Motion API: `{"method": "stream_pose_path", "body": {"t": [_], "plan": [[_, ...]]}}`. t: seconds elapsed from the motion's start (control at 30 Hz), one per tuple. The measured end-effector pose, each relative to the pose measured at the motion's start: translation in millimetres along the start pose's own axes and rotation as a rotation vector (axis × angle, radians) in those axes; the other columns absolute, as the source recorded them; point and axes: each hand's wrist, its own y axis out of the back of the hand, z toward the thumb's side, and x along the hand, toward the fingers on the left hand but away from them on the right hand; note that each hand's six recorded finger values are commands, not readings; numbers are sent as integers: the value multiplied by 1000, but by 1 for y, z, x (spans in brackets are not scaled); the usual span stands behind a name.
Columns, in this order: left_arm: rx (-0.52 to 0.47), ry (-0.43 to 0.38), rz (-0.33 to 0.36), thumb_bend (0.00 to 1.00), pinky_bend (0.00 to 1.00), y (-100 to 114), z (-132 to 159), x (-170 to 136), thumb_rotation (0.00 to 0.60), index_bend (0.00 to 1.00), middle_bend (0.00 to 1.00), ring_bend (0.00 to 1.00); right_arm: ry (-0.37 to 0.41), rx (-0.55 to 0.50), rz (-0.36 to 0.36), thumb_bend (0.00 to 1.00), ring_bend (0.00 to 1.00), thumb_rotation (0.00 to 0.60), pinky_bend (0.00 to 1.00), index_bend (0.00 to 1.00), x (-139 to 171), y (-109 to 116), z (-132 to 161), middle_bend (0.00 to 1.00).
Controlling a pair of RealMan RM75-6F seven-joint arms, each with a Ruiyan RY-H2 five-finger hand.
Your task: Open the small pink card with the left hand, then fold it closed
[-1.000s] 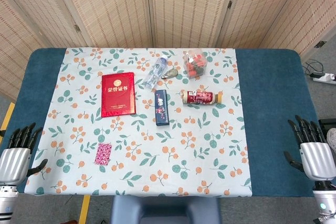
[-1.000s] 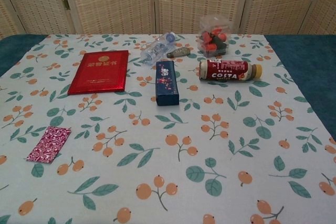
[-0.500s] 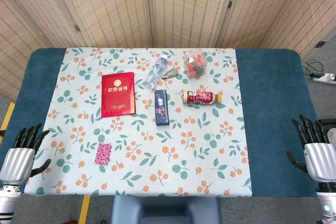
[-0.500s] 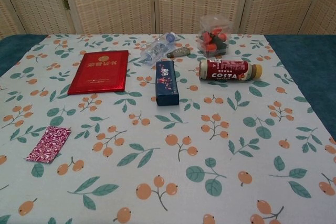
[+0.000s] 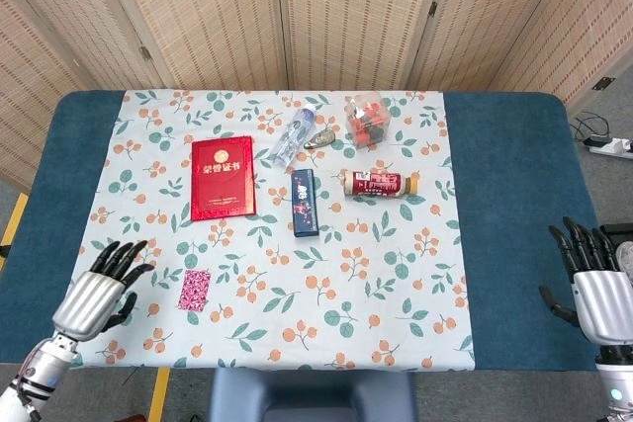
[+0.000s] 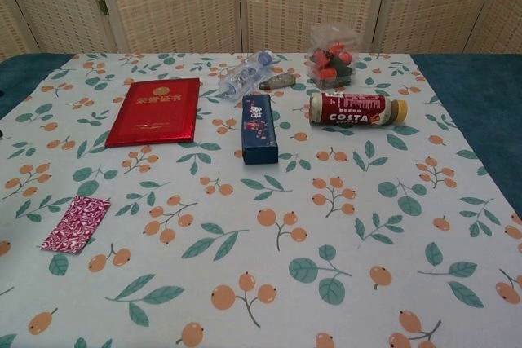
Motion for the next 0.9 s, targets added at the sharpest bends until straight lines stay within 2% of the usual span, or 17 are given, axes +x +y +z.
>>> {"method": "stream_pose_path", "body": {"t": [0.07,0.13,0.2,0.23,0.3,0.37,0.57,0.9], "plan": [[7,-48,-26,818,0,-2,10,8,598,268,31,11,-2,-2,-1,323,0,600,0,0,1,0,0,0],[11,-90,-51,818,0,-5,20,16,531,269,31,7,-7,-1,2,323,0,600,0,0,2,0,-1,0],[11,-122,-70,818,0,-7,28,22,388,272,31,4,-9,-2,7,323,0,600,0,0,2,0,-2,0],[7,-139,-83,818,0,-10,33,25,336,274,31,4,-9,-2,8,322,0,600,0,0,2,0,-2,0],[-4,-164,-104,817,0,-13,41,31,165,285,31,2,-10,-2,10,323,0,600,0,0,2,-1,-2,0],[-18,-196,-127,817,0,-18,50,38,100,296,31,0,-10,-4,16,323,0,600,0,0,2,-1,-2,0],[-20,-253,-171,816,0,-32,70,57,58,304,31,0,-8,-6,27,323,0,600,0,0,2,-2,-1,0],[36,-198,-210,817,0,-56,61,68,50,304,31,0,-17,-9,38,322,0,600,0,0,1,-5,-3,0]]}}
